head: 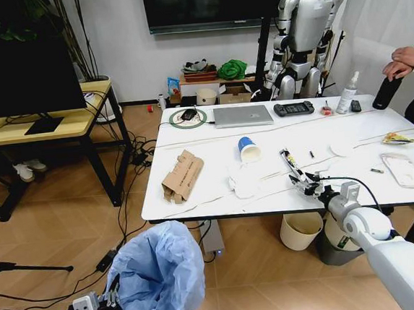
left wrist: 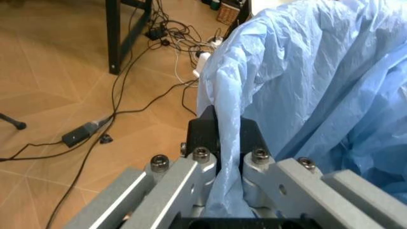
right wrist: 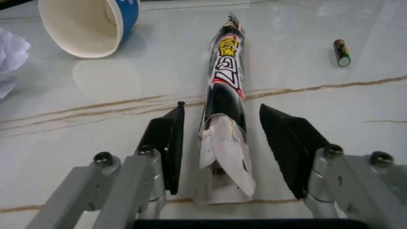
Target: Pick up the trash bin and place the trash from the table into it.
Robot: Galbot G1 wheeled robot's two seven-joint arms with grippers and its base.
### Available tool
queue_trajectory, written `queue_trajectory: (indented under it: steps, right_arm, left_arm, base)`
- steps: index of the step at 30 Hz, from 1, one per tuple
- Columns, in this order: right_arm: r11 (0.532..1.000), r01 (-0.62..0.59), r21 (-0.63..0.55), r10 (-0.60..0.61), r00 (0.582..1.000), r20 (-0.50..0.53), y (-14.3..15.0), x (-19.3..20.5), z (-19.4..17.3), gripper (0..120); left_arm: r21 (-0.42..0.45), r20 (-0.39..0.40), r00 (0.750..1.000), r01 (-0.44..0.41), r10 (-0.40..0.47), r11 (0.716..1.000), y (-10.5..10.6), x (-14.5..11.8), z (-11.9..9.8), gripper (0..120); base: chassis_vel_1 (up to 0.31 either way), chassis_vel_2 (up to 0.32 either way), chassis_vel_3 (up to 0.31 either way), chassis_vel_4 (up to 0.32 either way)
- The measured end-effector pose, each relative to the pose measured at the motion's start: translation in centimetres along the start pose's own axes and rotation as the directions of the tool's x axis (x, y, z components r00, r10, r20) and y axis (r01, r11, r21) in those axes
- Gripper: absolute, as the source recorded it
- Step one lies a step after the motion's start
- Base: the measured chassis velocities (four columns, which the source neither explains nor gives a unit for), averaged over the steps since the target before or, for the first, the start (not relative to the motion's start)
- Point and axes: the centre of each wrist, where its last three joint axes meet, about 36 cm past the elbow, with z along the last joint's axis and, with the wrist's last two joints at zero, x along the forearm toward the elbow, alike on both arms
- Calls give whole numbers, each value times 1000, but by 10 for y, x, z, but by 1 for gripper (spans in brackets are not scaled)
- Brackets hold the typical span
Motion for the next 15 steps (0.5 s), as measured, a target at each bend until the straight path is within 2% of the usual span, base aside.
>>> queue_trajectory:
  steps: [2,6,9,11,15]
  right_arm:
    - [1000,-3,-1,3,1000,0,-1,1,1,33]
    - [1000,-4,-1,4,1000,-2,-2,5,2,18]
    - [1000,-5,-1,5,1000,0,-2,6,2,12]
    - [1000,-6,-1,6,1000,4,-2,7,1,1]
    - [1000,-4,2,4,1000,26,-4,13,-5,0]
  left_arm:
    - [1,0,1000,-3,3,1000,0,-1,0,0]
    - [-1,2,1000,-5,5,1000,0,-2,0,0]
    - [-2,2,1000,-7,7,1000,0,-3,0,0]
    - [0,3,1000,-12,12,1000,-1,-4,0,0]
    - [5,0,1000,-23,23,1000,-4,-4,1,0]
  base:
    - [0,0,0,0]
    - [0,0,0,0]
    - [0,0,0,0]
    - [0,0,0,0]
    - [0,0,0,0]
